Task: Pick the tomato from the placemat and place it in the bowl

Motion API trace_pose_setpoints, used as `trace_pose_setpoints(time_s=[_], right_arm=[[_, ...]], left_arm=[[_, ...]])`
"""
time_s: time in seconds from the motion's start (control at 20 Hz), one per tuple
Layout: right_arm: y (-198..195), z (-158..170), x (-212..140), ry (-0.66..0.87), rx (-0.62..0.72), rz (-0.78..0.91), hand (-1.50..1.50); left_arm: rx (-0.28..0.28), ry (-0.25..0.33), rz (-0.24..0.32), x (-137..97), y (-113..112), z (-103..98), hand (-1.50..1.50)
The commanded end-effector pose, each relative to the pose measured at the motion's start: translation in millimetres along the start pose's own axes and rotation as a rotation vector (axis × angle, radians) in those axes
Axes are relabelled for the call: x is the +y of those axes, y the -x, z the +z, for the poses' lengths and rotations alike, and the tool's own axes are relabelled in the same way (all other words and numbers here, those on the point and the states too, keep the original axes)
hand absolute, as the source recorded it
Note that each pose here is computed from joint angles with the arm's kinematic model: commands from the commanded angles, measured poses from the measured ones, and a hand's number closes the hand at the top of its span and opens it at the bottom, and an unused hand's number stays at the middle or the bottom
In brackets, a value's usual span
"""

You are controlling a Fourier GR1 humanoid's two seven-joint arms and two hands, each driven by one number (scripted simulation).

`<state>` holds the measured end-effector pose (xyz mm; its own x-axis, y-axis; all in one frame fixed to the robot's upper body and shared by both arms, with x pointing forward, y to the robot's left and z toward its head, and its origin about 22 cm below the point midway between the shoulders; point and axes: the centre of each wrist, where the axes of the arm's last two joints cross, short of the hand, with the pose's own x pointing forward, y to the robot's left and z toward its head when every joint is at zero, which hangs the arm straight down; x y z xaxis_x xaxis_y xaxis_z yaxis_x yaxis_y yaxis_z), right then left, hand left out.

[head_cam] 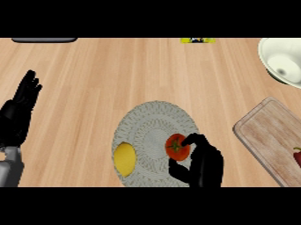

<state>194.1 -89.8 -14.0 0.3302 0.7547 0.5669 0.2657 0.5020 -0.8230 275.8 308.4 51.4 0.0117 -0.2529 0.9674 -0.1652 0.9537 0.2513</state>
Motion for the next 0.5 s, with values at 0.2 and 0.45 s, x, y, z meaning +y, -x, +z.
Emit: trace_pose_setpoints(time_s=[0.2,0.45], right_arm=[[52.7,-64.9,-27.6,-0.322,-0.285,0.429,1.5],[30.7,-163.6,-126.9,-0.268,-0.456,0.439,1.5]], left_arm=[[-0.046,0.06,0.009,-10.5,-11.6,-4.7,0.0],[-0.028,0.023,0.0,-10.2,-5.9,-4.1,0.0]])
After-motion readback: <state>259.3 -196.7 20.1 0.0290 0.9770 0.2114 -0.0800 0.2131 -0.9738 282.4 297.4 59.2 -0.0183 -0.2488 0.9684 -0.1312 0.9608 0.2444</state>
